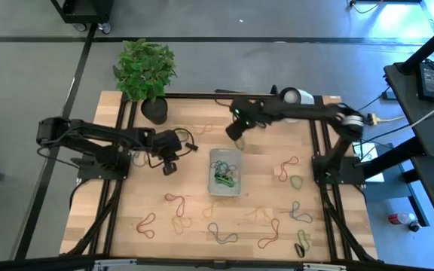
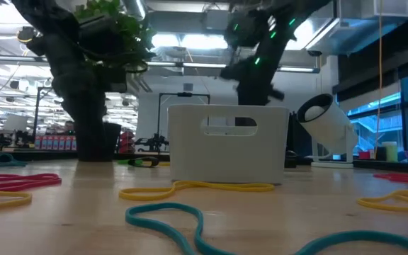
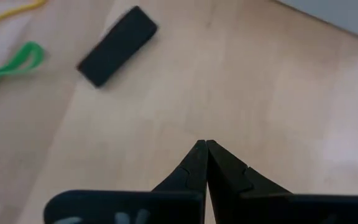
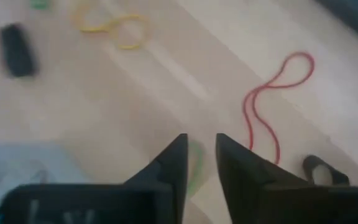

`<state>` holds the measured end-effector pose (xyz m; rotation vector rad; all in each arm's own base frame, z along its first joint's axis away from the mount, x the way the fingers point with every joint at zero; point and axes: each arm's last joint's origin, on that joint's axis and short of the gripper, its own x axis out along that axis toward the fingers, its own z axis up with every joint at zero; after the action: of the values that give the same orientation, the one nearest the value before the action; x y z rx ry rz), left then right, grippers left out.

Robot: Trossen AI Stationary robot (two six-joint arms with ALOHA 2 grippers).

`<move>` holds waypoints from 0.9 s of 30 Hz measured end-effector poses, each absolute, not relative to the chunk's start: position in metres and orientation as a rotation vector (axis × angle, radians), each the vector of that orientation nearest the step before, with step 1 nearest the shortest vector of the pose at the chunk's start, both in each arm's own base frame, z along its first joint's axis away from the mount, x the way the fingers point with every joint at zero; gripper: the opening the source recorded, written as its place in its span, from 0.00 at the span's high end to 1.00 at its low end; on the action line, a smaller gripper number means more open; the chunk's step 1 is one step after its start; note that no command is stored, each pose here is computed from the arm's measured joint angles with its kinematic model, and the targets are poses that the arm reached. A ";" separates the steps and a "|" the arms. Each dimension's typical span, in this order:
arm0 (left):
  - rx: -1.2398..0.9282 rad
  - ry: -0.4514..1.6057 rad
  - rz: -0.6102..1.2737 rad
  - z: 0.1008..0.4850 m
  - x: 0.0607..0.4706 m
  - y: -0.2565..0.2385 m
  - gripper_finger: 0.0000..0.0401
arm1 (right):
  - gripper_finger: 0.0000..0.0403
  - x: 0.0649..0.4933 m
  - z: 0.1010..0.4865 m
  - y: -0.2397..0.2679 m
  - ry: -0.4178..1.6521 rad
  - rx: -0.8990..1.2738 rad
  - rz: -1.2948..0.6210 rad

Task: Pick and place rubber bands into bin
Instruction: Put the red rubber band into the gray bin

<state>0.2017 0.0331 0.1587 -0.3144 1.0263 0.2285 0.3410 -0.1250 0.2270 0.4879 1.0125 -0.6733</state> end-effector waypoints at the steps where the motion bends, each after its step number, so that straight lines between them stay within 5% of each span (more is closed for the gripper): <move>1: -0.307 1.031 0.232 0.158 0.201 0.036 0.99 | 0.76 0.344 0.221 -0.136 1.038 0.517 -0.682; 11: -0.244 1.026 0.242 0.158 0.198 0.051 1.00 | 0.60 0.343 0.162 -0.192 1.227 0.650 -0.779; 27: -0.192 1.031 0.168 0.158 0.196 0.056 1.00 | 0.80 0.334 0.120 -0.211 1.380 0.728 -0.780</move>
<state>0.1961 0.0561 0.1584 -0.1918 1.0309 0.1676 0.3336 -0.2111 0.1196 0.7276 1.3803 -0.7803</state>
